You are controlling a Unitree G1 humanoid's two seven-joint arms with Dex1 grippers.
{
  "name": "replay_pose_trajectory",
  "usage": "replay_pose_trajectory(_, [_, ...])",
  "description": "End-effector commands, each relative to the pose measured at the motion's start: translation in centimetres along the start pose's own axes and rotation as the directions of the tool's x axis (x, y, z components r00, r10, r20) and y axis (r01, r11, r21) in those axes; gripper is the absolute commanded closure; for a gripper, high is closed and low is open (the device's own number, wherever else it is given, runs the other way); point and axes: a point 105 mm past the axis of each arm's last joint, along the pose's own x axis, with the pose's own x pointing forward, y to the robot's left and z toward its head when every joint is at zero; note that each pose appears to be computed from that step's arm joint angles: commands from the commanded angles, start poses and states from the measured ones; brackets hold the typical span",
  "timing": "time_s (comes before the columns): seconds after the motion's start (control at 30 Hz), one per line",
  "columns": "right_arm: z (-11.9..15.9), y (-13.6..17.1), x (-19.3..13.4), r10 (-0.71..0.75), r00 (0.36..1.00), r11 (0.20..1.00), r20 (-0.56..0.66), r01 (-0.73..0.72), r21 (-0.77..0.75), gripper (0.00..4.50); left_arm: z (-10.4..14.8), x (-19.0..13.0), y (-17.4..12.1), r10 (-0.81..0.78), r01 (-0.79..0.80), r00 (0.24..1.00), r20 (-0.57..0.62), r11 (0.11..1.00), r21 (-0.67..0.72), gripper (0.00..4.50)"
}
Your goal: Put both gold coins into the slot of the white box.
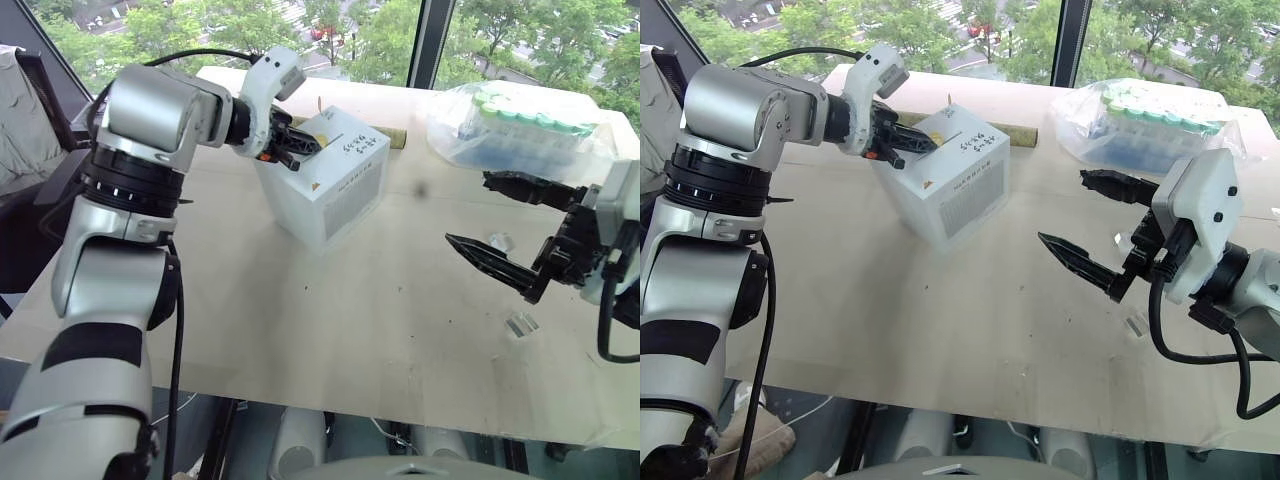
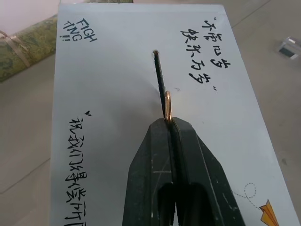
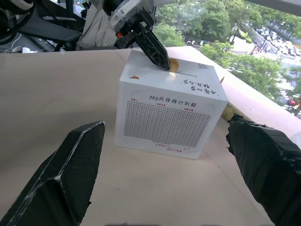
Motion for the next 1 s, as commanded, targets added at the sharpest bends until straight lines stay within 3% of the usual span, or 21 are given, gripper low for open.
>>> replay_pose_trajectory(0.03, [1.0,0.0,0.0,-0.011,0.999,0.999,0.037,0.012,-0.03,0.0,0.0,0.0,0.1,0.018,-0.018,1.0,0.016,1.0,0.017,3.62])
replay_pose_trajectory(0.23, [0.9,-0.1,-0.2,-0.028,0.999,1.0,0.041,0.028,-0.005,0.0,3.0,-2.8,-0.4,-0.084,0.09,0.969,0.233,0.996,-0.017,0.82])
replay_pose_trajectory(0.3, [0.3,-0.5,-0.5,-0.061,0.998,0.998,0.017,0.061,0.007,0.0,4.5,-4.7,-1.7,-0.204,0.218,0.9,0.386,0.976,0.007,0.82])
replay_pose_trajectory(0.37, [-0.7,-1.1,-1.0,-0.11,0.994,0.994,-0.022,0.11,0.011,0.0,5.2,-6.2,-3.6,-0.303,0.274,0.795,0.525,0.952,0.135,0.82])
replay_pose_trajectory(0.47, [-2.3,-1.7,-2.0,-0.182,0.983,0.98,-0.033,0.184,0.079,0.0,2.6,-6.8,-6.6,-0.399,0.303,0.732,0.552,0.916,0.261,0.82])
replay_pose_trajectory(0.57, [-5.0,-2.4,-4.4,-0.293,0.947,0.95,-0.131,0.304,0.072,0.0,-3.1,-5.9,-8.5,-0.419,0.32,0.77,0.481,0.906,0.277,0.82])
replay_pose_trajectory(0.73, [-7.8,-1.4,-8.2,-0.287,0.919,0.945,-0.27,0.317,0.075,0.0,-8.7,-5.5,-8.8,-0.338,0.282,0.823,0.457,0.941,0.188,0.82])
replay_pose_trajectory(0.87, [-9.7,-0.4,-11.1,-0.269,0.881,0.947,-0.389,0.316,0.059,0.0,-12.4,-5.2,-8.1,-0.25,0.235,0.87,0.425,0.968,0.089,0.82])
replay_pose_trajectory(1.0, [-11.1,0.2,-13.4,-0.262,0.841,0.944,-0.472,0.325,0.054,0.0,-14.2,-5.0,-7.8,-0.21,0.216,0.886,0.412,0.976,0.034,0.82])
